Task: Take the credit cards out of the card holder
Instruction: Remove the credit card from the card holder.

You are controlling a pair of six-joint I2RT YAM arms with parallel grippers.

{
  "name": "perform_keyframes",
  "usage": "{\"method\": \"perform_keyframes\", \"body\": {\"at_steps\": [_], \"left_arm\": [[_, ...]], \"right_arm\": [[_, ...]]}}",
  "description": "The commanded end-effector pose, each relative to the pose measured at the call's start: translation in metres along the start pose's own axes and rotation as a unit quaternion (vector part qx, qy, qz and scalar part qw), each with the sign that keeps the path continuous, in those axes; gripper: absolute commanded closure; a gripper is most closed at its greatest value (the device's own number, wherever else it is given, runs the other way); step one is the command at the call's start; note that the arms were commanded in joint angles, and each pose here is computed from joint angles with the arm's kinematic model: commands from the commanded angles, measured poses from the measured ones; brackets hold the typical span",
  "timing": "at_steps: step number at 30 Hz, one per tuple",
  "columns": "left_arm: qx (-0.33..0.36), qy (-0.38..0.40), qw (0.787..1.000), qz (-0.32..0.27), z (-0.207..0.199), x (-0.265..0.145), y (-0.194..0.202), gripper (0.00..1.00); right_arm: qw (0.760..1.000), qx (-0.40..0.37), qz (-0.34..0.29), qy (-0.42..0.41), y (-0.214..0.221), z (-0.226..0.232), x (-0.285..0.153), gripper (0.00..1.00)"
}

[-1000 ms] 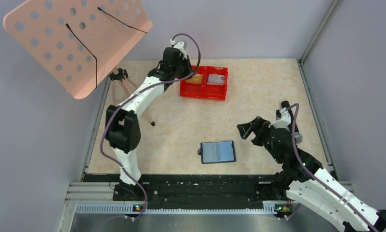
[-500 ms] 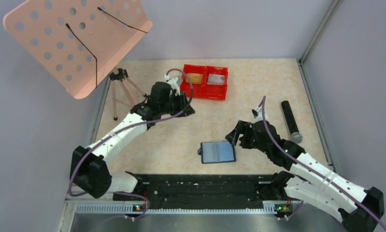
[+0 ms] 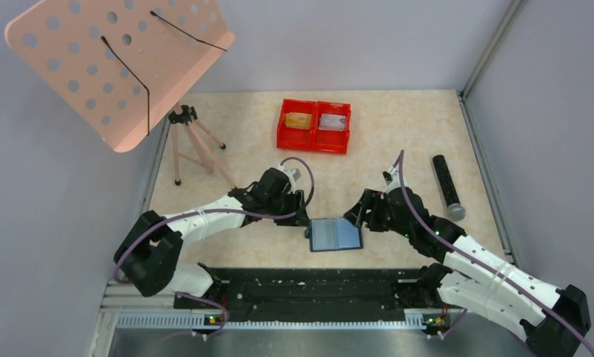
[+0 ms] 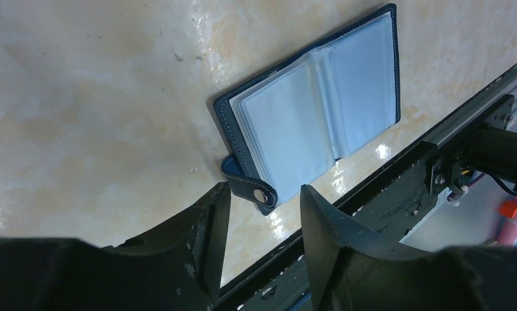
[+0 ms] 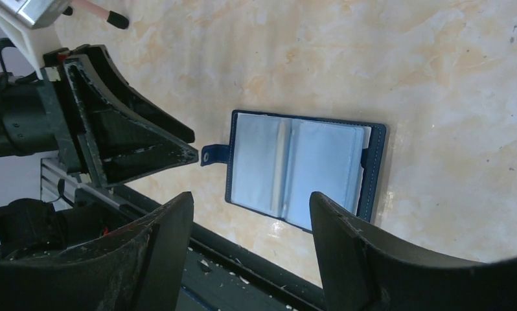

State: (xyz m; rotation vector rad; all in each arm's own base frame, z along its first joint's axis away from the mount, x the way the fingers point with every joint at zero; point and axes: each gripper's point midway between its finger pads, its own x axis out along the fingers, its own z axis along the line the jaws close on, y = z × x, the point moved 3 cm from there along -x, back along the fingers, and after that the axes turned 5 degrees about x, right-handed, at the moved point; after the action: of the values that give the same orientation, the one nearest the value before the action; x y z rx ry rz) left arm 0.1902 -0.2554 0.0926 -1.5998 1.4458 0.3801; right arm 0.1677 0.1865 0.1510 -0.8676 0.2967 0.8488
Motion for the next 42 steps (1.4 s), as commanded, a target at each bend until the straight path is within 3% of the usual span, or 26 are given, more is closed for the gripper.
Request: {"method": "perform_keyframes", "body": {"at_steps": [1, 17, 20, 24, 27, 42], "left_arm": [[0.007, 0.016, 1.000, -0.027, -0.012, 0.012, -0.012, 0.51], [0.009, -0.035, 0.999, 0.016, -0.002, 0.035, 0.019, 0.57], [0.010, -0.035, 0.999, 0.018, -0.003, 0.036, 0.021, 0.68], [0.007, -0.025, 1.000, 0.015, -0.008, 0.034, 0.019, 0.91], [0.005, -0.002, 1.000, 0.003, -0.019, 0.028, 0.014, 1.00], [0.001, 0.075, 0.996, -0.038, -0.052, 0.001, -0.001, 1.00]], "right_arm": [[1.000, 0.011, -0.012, -0.025, -0.006, 0.010, -0.003, 0.34], [0.999, 0.020, -0.012, -0.035, -0.002, 0.011, -0.002, 0.36], [0.999, 0.020, -0.009, -0.038, -0.001, 0.014, 0.000, 0.37], [0.999, 0.018, -0.001, -0.040, 0.004, 0.016, 0.004, 0.37], [0.999, 0.016, 0.003, -0.035, 0.009, 0.017, 0.007, 0.35], [0.998, -0.012, 0.056, -0.003, 0.049, 0.003, 0.038, 0.23]]}}
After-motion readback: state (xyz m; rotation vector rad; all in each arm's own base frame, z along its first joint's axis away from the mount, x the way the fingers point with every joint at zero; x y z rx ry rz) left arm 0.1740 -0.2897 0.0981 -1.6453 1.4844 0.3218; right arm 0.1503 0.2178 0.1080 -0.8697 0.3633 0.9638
